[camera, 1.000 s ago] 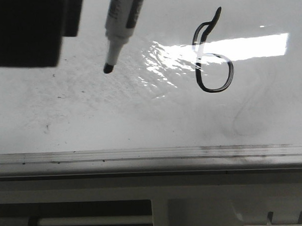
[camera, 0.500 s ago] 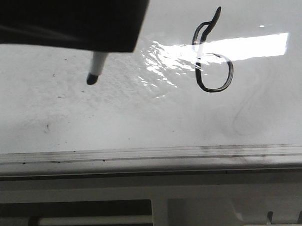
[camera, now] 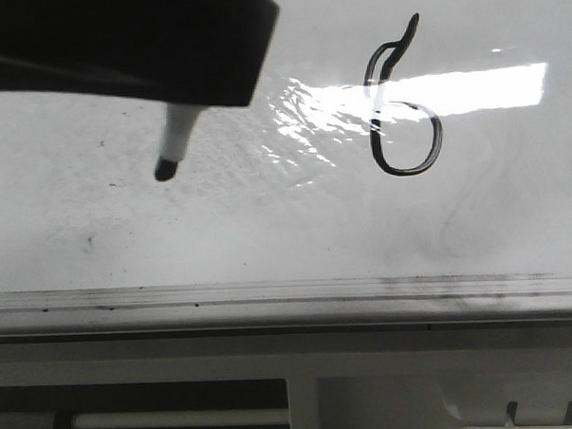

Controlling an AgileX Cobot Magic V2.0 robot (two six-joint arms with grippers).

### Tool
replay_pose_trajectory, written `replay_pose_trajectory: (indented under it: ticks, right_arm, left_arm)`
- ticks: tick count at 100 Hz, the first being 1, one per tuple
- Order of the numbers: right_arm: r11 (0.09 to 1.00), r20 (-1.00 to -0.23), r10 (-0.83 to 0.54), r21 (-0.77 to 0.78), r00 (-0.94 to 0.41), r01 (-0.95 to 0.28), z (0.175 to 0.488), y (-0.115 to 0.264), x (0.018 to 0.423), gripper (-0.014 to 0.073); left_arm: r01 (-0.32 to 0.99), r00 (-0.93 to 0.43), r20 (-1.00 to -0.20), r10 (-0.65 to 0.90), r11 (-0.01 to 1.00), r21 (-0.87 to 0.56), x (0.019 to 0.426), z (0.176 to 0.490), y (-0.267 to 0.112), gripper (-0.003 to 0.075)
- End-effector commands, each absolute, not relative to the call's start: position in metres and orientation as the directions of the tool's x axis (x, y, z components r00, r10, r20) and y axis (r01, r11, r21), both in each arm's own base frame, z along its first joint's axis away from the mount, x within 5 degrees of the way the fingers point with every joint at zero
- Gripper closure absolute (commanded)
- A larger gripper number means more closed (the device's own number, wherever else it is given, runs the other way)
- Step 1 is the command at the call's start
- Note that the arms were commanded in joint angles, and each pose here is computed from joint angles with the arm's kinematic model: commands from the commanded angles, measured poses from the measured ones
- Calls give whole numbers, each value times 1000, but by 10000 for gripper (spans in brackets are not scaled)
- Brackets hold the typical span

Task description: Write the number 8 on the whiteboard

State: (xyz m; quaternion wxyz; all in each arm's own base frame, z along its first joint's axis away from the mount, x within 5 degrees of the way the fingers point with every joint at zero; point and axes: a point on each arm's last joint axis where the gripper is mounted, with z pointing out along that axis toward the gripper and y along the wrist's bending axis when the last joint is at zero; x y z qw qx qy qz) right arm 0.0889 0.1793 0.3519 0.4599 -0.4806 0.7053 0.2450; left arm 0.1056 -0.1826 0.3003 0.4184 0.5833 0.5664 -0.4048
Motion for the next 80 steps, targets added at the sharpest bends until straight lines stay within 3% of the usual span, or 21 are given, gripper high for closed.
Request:
replay_pose_trajectory:
  ticks: [1,10,17,44,61,80]
  right_arm:
    - [419,-945,-326,-134,-10,-898,377,181,90,372]
    - [421,-952,-305,-145,10,-895,382,177,88,169]
    - [426,-958,-285,-160,36,-891,387,173,87,85]
    - [454,-964,-211,-245,164,-857,417,145,76,99]
    - [502,-965,-188,-254,183,-827,426,131,77,210]
    - [558,-967,-181,-251,180,-791,429,120,82,507]
  left_arm:
    - [1000,-21,-970,243,1,-22,104,317,-185,741]
    - [1000,-21,-970,243,0,-22,104,317,-185,741]
    - [1000,-21,-970,243,0,-22,104,317,-185,741]
    - [998,-66,-964,257,24,-62,105,314,-184,741]
    - [970,-194,-943,271,195,-144,116,303,-181,741]
    - [866,-353,-917,187,437,-244,135,301,-176,741]
